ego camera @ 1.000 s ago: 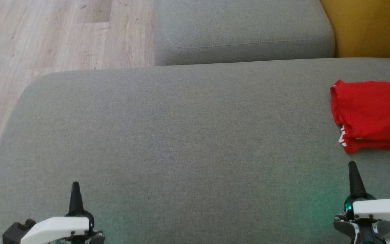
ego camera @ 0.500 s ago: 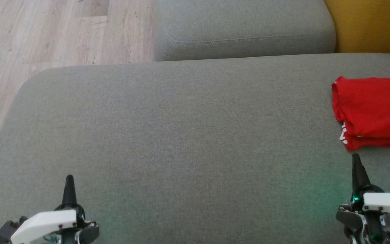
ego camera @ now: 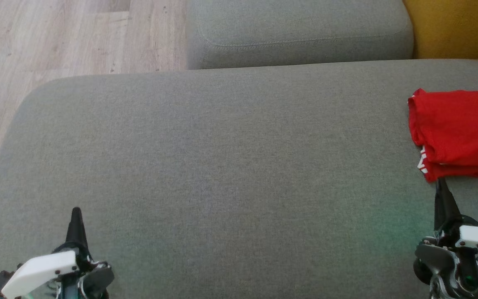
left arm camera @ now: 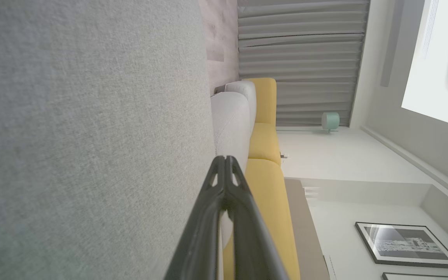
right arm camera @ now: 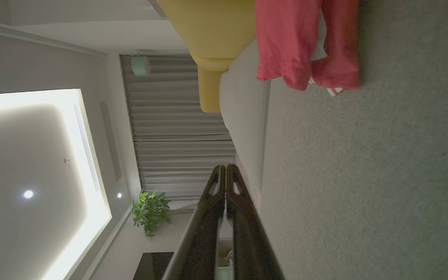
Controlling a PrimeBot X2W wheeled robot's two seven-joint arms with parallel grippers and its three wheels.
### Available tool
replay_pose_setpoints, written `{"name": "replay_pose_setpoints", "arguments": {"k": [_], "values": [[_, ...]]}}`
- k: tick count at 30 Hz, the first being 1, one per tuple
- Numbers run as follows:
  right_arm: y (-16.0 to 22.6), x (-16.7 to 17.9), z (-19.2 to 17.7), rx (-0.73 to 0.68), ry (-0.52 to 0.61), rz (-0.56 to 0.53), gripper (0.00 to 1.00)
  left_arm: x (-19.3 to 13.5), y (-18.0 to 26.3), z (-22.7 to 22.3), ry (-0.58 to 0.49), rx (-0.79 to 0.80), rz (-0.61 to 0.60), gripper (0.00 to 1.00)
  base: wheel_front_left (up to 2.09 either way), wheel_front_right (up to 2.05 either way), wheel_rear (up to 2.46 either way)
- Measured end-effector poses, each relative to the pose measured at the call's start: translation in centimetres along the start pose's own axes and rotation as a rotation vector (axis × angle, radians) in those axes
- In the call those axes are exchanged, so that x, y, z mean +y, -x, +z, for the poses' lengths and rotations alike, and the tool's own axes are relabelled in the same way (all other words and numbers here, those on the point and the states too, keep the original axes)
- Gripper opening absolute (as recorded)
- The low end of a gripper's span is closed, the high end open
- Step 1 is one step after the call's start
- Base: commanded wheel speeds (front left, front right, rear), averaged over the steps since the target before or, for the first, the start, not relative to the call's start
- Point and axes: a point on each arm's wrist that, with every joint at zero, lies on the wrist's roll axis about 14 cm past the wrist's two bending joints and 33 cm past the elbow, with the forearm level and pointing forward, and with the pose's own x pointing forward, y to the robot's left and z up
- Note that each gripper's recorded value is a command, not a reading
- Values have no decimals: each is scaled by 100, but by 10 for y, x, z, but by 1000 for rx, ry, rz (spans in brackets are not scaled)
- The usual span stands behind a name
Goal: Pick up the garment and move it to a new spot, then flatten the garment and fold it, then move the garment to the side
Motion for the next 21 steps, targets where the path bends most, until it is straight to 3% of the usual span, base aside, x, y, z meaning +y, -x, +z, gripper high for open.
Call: {"name": "replay_pose_setpoints", "arguments": {"k": [21], "values": [[0,0,1,-5,-28,2,0,-6,-3,1,22,-2,-23,0,0,0,0]]}}
